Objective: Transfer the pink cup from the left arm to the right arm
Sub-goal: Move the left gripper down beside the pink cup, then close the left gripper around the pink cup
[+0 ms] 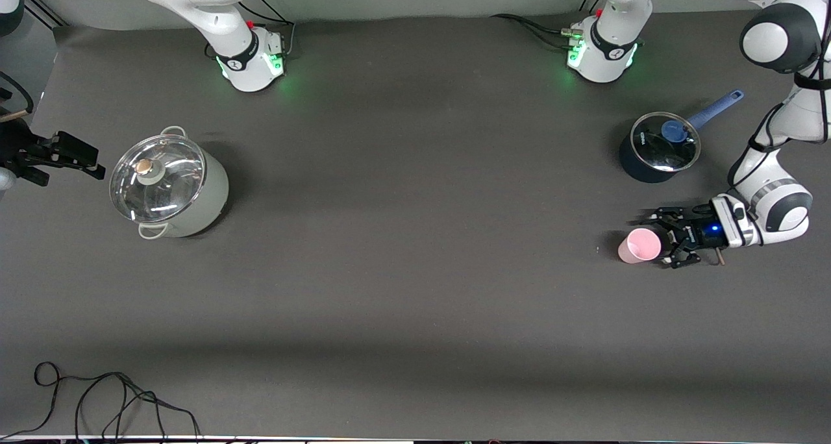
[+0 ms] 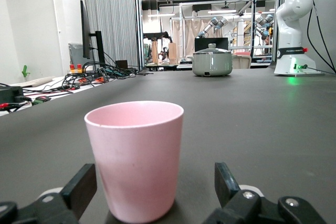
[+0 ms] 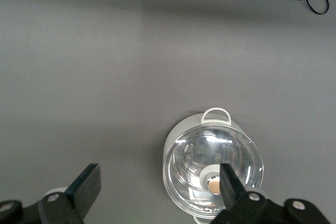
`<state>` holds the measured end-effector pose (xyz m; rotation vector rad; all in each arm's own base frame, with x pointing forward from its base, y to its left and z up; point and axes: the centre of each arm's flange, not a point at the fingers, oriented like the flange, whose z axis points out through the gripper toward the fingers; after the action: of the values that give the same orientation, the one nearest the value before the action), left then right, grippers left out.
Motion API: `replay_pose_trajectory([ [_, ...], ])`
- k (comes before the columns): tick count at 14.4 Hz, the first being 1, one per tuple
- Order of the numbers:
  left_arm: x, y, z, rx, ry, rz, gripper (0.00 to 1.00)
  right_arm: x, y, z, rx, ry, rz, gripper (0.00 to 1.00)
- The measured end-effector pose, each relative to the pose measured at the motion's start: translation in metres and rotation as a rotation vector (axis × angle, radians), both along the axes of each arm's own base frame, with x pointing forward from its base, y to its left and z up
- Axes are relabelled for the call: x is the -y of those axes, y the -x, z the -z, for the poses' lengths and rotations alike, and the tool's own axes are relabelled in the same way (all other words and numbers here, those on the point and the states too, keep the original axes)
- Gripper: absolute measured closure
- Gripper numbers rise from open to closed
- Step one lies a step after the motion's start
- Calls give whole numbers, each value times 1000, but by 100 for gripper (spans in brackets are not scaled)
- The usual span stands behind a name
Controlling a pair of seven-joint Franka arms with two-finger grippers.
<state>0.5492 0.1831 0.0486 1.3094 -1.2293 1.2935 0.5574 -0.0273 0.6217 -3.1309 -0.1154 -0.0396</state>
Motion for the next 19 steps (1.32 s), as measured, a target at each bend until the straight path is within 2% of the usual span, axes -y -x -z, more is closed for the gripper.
replay_pose_trajectory([
  [13, 41, -23, -1, 13, 12, -10, 0, 0, 0, 0, 0, 0, 0, 0],
  [16, 47, -25, -1, 14, 16, -10, 3, 0, 0, 0, 0, 0, 0, 0],
  [17, 48, -25, -1, 14, 16, -9, 11, 0, 0, 0, 0, 0, 0, 0],
  [18, 49, -26, -1, 14, 16, -8, 25, 0, 0, 0, 0, 0, 0, 0],
  [19, 50, -26, -1, 15, 16, -7, 32, 0, 0, 0, 0, 0, 0, 0],
])
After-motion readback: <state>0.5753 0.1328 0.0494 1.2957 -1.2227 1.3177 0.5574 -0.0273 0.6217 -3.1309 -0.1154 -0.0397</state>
